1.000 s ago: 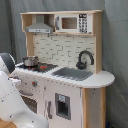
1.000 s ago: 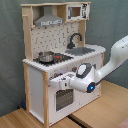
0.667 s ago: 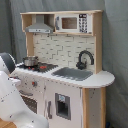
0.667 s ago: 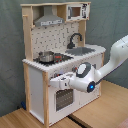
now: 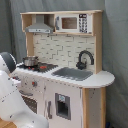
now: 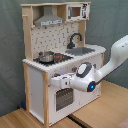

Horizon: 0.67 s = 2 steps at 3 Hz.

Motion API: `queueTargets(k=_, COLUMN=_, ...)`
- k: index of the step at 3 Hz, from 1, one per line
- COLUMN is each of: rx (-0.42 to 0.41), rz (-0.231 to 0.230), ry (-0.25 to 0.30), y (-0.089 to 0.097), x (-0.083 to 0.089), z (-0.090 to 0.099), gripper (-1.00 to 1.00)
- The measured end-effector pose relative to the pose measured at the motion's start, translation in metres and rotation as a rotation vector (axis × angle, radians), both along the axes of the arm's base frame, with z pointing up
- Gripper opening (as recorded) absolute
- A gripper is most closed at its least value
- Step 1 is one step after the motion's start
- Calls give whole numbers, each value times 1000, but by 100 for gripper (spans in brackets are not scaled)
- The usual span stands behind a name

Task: Play with the kitchen

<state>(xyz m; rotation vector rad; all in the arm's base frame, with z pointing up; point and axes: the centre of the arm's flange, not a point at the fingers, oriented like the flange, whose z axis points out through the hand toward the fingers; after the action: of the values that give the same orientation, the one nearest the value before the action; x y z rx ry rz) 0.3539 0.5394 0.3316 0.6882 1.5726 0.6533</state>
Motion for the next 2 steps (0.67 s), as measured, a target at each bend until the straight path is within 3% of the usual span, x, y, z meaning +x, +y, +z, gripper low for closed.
queueTargets(k=2, rx=217, rz=-21, ry=5, y=1, x=0, z=0, gripper=-100)
